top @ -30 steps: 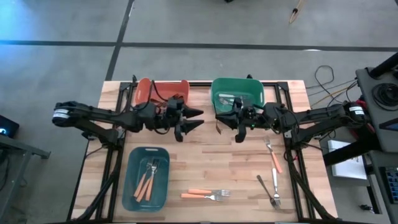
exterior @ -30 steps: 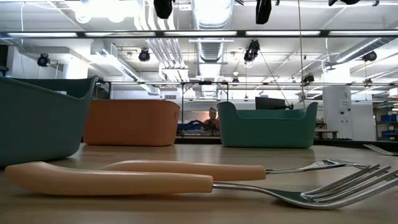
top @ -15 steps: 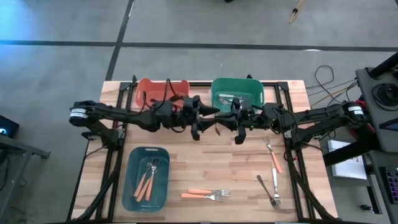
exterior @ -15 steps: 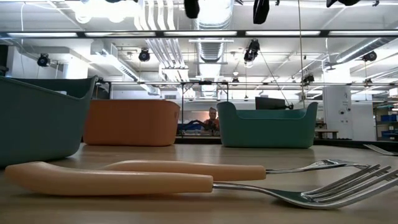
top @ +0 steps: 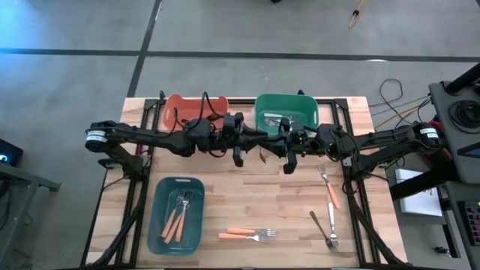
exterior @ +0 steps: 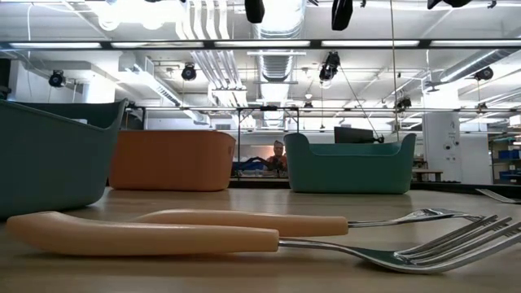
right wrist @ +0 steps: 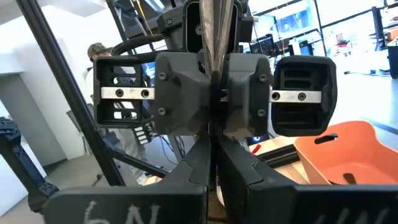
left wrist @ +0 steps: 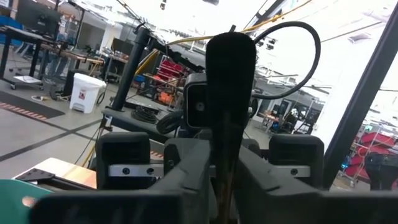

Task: Sort silverware by color (type)
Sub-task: Put the black fork into the orange bin, then put the orange fork into the blue-green bin

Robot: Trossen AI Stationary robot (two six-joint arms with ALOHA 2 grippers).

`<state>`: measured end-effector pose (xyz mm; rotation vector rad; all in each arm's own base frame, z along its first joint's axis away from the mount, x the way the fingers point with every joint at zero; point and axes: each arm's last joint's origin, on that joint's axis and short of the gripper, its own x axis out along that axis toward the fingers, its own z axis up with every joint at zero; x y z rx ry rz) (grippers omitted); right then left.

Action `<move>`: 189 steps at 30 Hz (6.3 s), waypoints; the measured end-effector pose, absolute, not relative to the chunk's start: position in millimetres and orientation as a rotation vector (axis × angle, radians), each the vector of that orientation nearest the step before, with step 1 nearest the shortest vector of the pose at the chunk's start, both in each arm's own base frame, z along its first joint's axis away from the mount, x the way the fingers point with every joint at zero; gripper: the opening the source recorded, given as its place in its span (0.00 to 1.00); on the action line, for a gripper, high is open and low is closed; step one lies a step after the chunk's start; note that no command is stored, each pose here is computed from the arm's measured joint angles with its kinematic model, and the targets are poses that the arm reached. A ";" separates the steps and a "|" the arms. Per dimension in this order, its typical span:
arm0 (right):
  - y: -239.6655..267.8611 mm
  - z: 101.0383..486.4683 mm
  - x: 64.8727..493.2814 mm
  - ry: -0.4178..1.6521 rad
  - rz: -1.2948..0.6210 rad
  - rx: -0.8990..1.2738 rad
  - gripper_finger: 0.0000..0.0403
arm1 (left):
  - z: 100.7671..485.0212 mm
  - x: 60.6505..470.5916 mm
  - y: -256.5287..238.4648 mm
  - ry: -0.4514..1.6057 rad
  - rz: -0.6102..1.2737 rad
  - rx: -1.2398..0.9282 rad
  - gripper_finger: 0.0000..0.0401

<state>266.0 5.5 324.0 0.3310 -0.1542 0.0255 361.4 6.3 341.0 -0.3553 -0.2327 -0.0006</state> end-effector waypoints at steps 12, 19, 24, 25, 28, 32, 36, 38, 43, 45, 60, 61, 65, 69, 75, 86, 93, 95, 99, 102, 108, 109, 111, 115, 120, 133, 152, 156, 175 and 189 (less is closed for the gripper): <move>4.3 323.6 266.1 -0.152 0.015 0.316 0.02 | 339.6 361.7 7.8 -0.223 0.021 -0.406 0.01; 4.3 323.6 266.1 -0.152 0.015 0.313 0.03 | 339.6 361.6 7.7 -0.222 0.021 -0.411 0.01; 4.3 323.6 266.2 -0.153 0.014 0.298 0.03 | 339.6 361.6 7.5 -0.222 0.023 -0.411 0.01; 4.3 323.6 266.2 -0.153 0.014 0.297 0.03 | 339.6 361.6 7.5 -0.222 0.023 -0.411 0.01; 4.3 323.6 266.2 -0.153 0.014 0.296 0.03 | 339.6 361.6 7.5 -0.222 0.022 -0.415 0.01; 4.3 323.6 266.2 -0.153 0.014 0.298 0.03 | 339.6 361.6 7.0 -0.219 0.006 -0.431 0.01; 4.3 323.6 266.2 -0.153 0.015 0.302 0.04 | 339.6 361.7 7.0 -0.219 0.006 -0.436 0.01; 4.3 323.6 266.2 -0.153 0.015 0.304 0.06 | 339.5 361.7 7.0 -0.218 0.005 -0.439 0.01; 4.3 324.0 266.2 -0.157 0.017 0.316 0.16 | 339.1 361.8 7.0 -0.213 0.006 -0.439 0.01; 4.3 324.0 266.2 -0.157 0.016 0.316 0.19 | 339.0 361.8 7.0 -0.213 0.006 -0.439 0.01; 1.9 323.0 258.8 -0.098 -0.073 0.318 0.34 | 352.3 346.8 19.4 -0.192 0.053 -0.418 0.01; 1.5 323.6 257.6 -0.098 -0.085 0.317 0.34 | 352.8 344.4 22.3 -0.173 0.067 -0.418 0.01; 0.2 324.2 251.9 -0.071 -0.128 0.299 0.34 | 355.8 325.0 42.3 -0.044 0.163 -0.389 0.01; -1.7 323.1 248.4 -0.038 -0.145 0.287 0.34 | 352.5 292.7 78.5 0.150 0.349 -0.346 0.01; -8.6 321.2 247.0 -0.014 -0.177 0.282 0.34 | 335.3 234.1 140.7 0.451 0.652 -0.358 0.01; -18.6 320.9 246.7 -0.019 -0.218 0.285 0.33 | 306.1 193.4 190.6 0.672 0.888 -0.502 0.01; -18.5 320.8 246.7 -0.018 -0.217 0.293 0.33 | 305.5 192.8 184.8 0.899 0.594 -0.181 0.01; -18.8 320.7 246.7 -0.018 -0.218 0.296 0.32 | 311.5 193.8 186.0 0.938 0.560 -0.105 0.01; -20.3 320.6 246.6 -0.019 -0.227 0.312 0.32 | 320.0 201.2 193.4 0.961 0.501 0.031 0.01; -20.9 320.6 246.5 -0.022 -0.237 0.322 0.32 | 311.2 208.8 200.1 1.048 0.403 0.099 0.01; -21.1 320.5 246.4 -0.027 -0.248 0.345 0.32 | 291.2 221.7 213.3 1.198 0.293 0.090 0.01; -21.1 320.6 246.4 -0.028 -0.248 0.352 0.32 | 290.5 223.8 215.4 1.204 0.287 0.092 0.01; -21.2 320.6 246.4 -0.029 -0.248 0.364 0.32 | 288.2 227.8 219.3 1.218 0.268 0.103 0.01; -21.2 320.5 246.4 -0.029 -0.248 0.366 0.32 | 280.4 234.5 225.8 1.264 0.207 0.132 0.01; -21.2 320.3 246.4 -0.030 -0.249 0.380 0.32 | 268.5 240.9 231.9 1.338 0.133 0.120 0.01; -21.2 320.4 246.4 -0.033 -0.249 0.400 0.32 | 247.2 242.2 238.8 1.399 0.033 0.097 0.01; -21.9 319.8 246.7 -0.038 -0.275 0.416 0.32 | 236.8 248.3 243.5 1.391 0.033 0.081 0.02; -21.9 319.0 247.6 -0.036 -0.276 0.419 0.32 | 236.8 248.5 243.6 1.388 0.016 0.101 0.02; -21.9 318.9 247.7 -0.035 -0.276 0.422 0.32 | 236.9 248.3 243.5 1.388 0.016 0.100 0.03; -21.9 318.9 247.7 -0.035 -0.276 0.422 0.32 | 239.0 247.3 243.2 1.401 0.064 0.047 0.12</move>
